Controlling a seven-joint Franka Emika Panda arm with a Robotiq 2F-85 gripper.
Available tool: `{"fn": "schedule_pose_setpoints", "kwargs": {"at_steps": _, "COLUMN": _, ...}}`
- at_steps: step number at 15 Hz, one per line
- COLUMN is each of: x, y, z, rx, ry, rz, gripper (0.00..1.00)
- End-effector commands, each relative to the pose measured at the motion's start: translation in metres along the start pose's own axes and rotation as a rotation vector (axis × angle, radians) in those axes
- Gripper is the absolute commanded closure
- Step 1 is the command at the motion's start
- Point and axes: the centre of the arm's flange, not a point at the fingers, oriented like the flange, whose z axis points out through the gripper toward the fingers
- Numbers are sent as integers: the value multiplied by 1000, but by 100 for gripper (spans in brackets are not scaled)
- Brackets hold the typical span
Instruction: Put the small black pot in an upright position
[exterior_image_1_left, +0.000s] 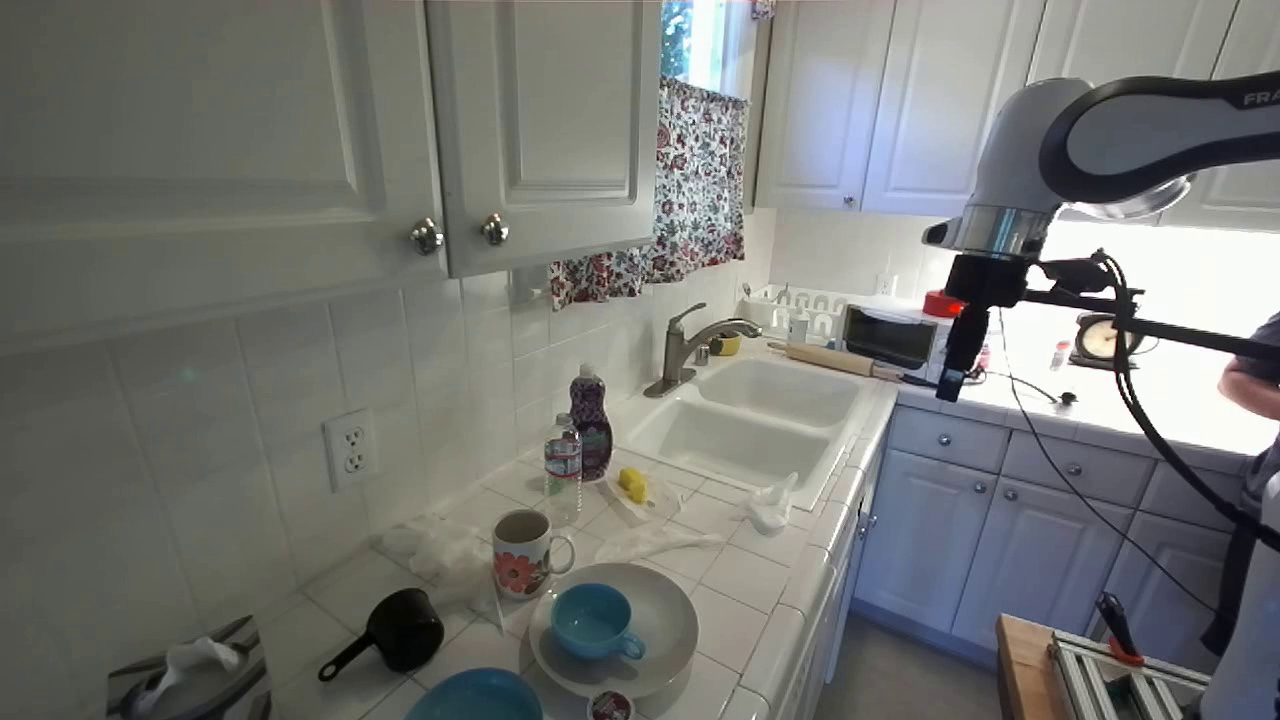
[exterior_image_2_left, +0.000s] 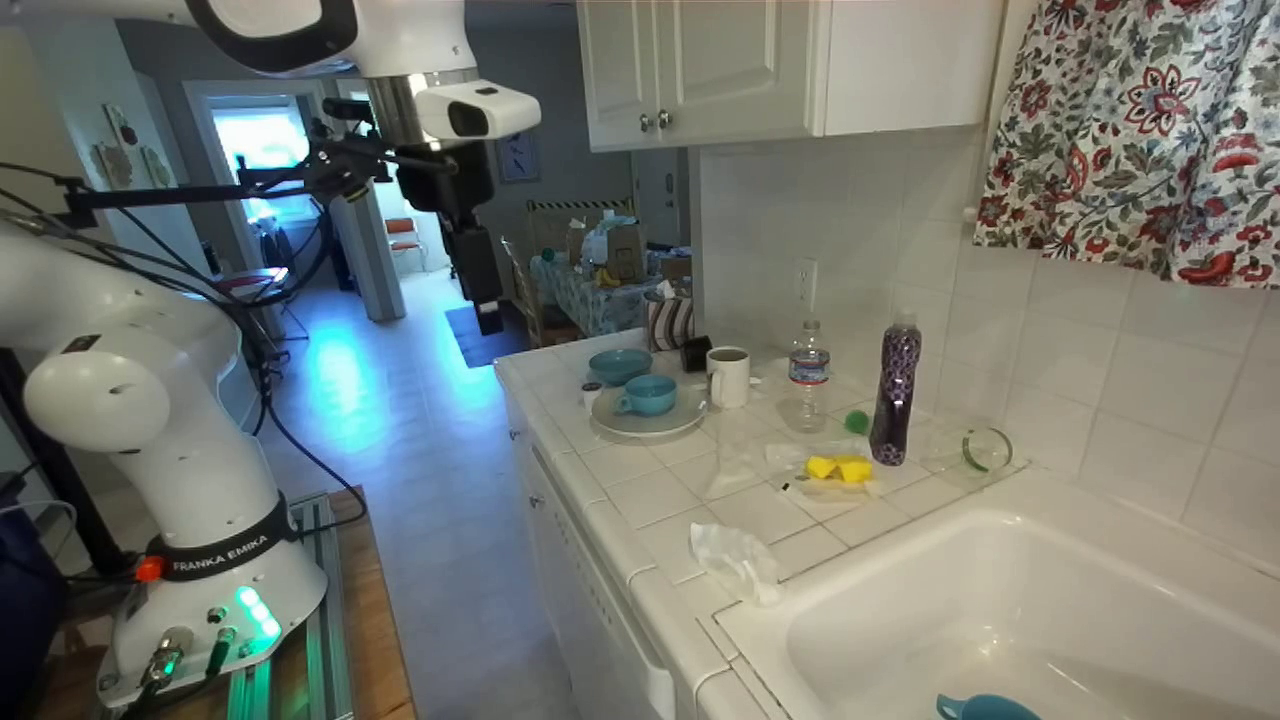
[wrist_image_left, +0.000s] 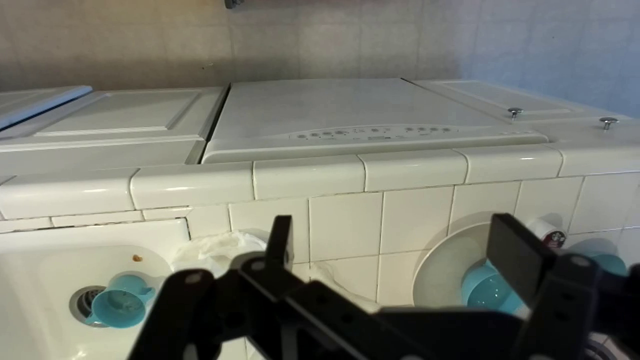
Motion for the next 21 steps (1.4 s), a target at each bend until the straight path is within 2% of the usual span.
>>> {"fn": "schedule_pose_setpoints", "kwargs": {"at_steps": 1, "x": 10, "y": -4, "z": 8, "rx": 54, "ry": 67, "rz": -52, "gripper": 0}}
{"fn": "schedule_pose_setpoints", "kwargs": {"at_steps": 8, "x": 47, "y": -21, "z": 30, "rx": 131, "ry": 184, "rz": -120, "gripper": 0}}
{"fn": "schedule_pose_setpoints", "kwargs": {"at_steps": 12, "x": 85, "y": -49, "z": 43, "rx": 169, "ry": 281, "rz": -128, "gripper": 0}}
{"fn": "schedule_pose_setpoints", "kwargs": {"at_steps": 21, "x": 152, "y": -114, "z": 97, "rx": 238, "ry": 373, "rz": -138, "gripper": 0}}
